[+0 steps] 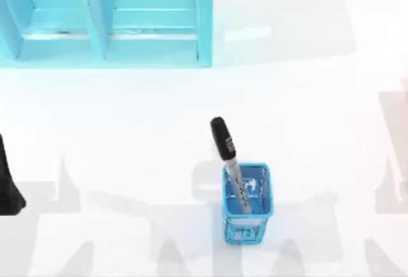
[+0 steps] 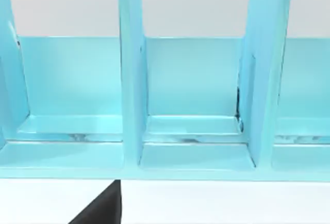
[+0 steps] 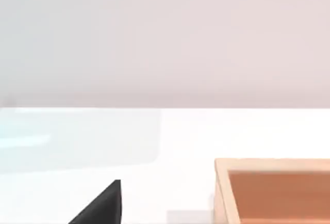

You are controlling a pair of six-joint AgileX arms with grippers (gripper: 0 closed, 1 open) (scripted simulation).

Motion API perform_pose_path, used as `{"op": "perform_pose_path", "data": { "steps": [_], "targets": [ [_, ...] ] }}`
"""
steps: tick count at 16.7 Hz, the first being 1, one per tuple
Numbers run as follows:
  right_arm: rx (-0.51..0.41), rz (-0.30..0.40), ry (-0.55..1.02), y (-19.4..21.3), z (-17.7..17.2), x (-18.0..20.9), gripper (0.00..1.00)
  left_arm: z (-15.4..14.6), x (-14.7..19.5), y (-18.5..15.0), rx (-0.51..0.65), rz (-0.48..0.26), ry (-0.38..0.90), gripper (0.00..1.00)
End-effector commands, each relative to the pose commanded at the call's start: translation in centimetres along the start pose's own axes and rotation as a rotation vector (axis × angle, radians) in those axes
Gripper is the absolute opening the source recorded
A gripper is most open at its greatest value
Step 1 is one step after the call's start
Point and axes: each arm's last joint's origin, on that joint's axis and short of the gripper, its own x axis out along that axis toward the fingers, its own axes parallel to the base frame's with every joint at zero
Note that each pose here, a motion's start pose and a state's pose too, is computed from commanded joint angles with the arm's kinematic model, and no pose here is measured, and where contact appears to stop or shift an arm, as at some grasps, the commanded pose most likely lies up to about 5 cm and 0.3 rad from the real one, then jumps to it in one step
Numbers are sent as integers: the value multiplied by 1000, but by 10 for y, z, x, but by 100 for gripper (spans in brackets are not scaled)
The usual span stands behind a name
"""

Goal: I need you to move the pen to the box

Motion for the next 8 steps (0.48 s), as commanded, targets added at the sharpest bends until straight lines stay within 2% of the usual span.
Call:
{"op": "perform_pose_path", "data": {
  "steps": [2, 4, 8],
  "targets": [
    [0, 2, 1, 0, 0, 0, 100, 0, 0, 0, 0, 0, 0, 100],
    [3, 34, 13, 3, 3, 1, 100, 0, 0, 0, 0, 0, 0, 100],
    [15, 198, 104, 19, 17, 11, 100, 0, 0, 0, 0, 0, 0, 100]
  ]
}}
